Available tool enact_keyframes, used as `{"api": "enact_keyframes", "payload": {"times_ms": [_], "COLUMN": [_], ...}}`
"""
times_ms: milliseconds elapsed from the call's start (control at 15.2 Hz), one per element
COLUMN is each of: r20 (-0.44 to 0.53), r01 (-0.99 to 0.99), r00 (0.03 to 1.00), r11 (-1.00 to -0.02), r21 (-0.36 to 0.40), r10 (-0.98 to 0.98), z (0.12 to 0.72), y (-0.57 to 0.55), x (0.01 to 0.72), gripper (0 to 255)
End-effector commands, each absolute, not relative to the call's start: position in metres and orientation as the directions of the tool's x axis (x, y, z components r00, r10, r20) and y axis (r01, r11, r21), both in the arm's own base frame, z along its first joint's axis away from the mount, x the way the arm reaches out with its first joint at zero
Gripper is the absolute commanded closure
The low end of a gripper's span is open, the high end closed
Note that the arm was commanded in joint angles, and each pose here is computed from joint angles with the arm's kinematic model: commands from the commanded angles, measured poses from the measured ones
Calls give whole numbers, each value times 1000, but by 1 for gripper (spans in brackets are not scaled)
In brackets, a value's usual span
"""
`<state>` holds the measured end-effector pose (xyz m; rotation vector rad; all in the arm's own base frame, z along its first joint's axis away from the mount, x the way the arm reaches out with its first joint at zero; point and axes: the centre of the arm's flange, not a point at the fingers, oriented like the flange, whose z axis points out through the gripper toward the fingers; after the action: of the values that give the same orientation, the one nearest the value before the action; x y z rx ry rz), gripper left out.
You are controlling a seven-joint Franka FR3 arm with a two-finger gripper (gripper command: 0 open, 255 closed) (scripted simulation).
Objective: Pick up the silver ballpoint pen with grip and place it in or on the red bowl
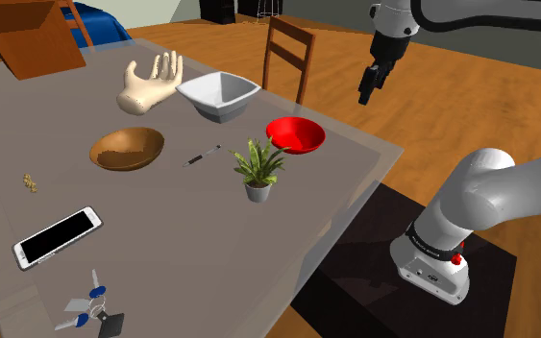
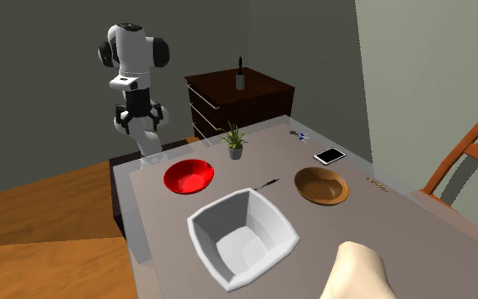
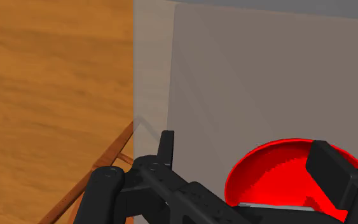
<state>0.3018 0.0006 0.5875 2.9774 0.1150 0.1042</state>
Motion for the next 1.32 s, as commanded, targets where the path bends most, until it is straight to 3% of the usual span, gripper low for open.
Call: {"api": "enact_keyframes", "payload": {"times_ms": [0,594,1254], "r20": [63,18,-14], "r01": [71,399,709], "r00": [995,914,705], "r11": [-984,-909,-702], "r21": [162,123,65], "r10": [82,404,710], "z": [588,562,529], "y": [1,22,88], "x": [302,415,523], "gripper": [0,0,0]}}
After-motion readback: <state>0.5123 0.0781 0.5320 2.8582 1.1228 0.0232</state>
